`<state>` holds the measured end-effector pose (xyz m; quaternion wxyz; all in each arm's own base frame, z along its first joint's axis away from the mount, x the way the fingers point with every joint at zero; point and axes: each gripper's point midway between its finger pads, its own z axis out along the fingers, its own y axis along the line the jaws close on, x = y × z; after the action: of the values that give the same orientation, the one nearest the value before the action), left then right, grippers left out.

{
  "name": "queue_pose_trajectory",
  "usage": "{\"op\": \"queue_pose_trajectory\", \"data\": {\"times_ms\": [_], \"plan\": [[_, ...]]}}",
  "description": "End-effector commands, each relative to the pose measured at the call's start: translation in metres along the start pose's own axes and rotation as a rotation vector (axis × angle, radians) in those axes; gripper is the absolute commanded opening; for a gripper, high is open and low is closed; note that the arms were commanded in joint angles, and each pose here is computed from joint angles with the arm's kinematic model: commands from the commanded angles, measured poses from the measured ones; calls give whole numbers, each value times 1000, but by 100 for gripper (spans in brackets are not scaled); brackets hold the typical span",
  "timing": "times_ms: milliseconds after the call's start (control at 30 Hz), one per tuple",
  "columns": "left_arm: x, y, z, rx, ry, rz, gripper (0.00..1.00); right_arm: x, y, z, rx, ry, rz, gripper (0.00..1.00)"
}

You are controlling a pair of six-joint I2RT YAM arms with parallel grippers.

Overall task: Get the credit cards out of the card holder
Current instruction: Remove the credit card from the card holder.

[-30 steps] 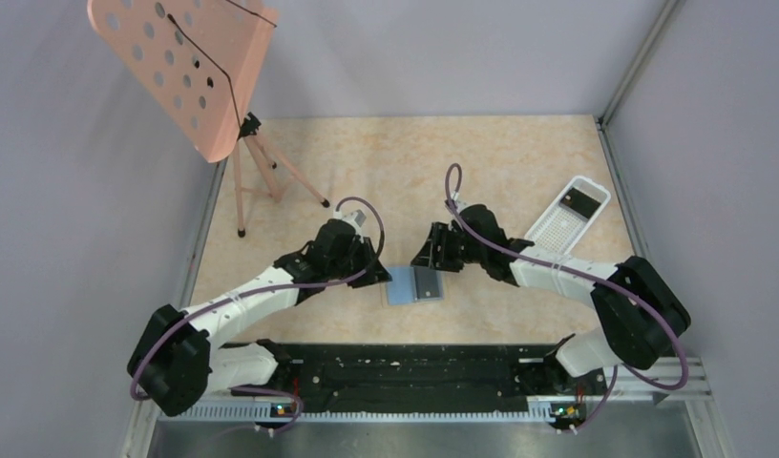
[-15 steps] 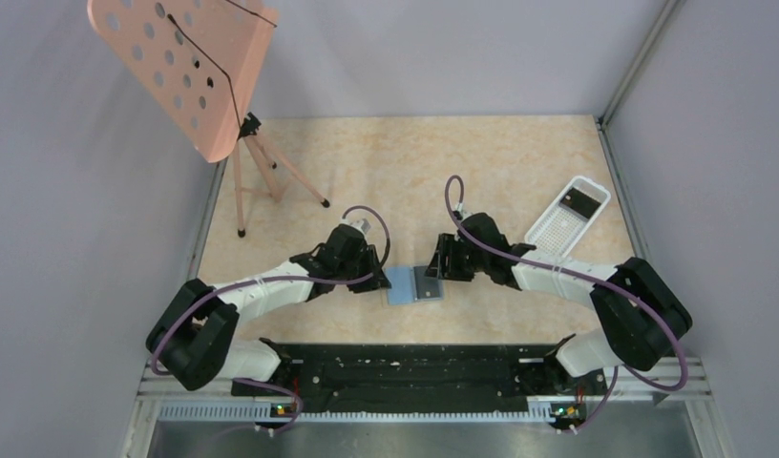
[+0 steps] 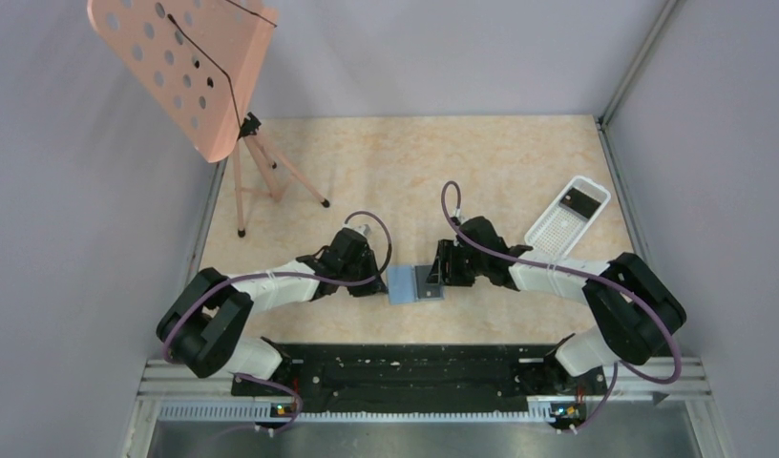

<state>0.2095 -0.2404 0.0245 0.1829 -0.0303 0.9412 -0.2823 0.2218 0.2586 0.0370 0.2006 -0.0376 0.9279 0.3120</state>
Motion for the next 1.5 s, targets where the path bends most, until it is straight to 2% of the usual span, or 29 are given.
{"op": "queue_pose_trajectory", "data": {"times_ms": [0,267,467,800,1067,1267,1467], "plan": [[0,2,5,0,-12,-5,15,-6,1,3,-6,-10,-27,49],[8,-4,6,22,8,-27,13,-6,5,4,-20,-2,-26,48],[13,-9,5,32,11,-26,13,-10,34,0,-155,7,2,48],[18,-9,5,19,2,-15,12,-20,54,-8,-236,-19,28,48],[10,-15,-8,8,-23,-19,12,-21,11,-9,-2,-50,-36,52],[0,-23,-17,20,-61,-19,13,-20,4,-7,25,-55,-43,51],[3,-21,-10,10,-36,-18,13,-21,4,-4,30,-42,-55,51]]}}
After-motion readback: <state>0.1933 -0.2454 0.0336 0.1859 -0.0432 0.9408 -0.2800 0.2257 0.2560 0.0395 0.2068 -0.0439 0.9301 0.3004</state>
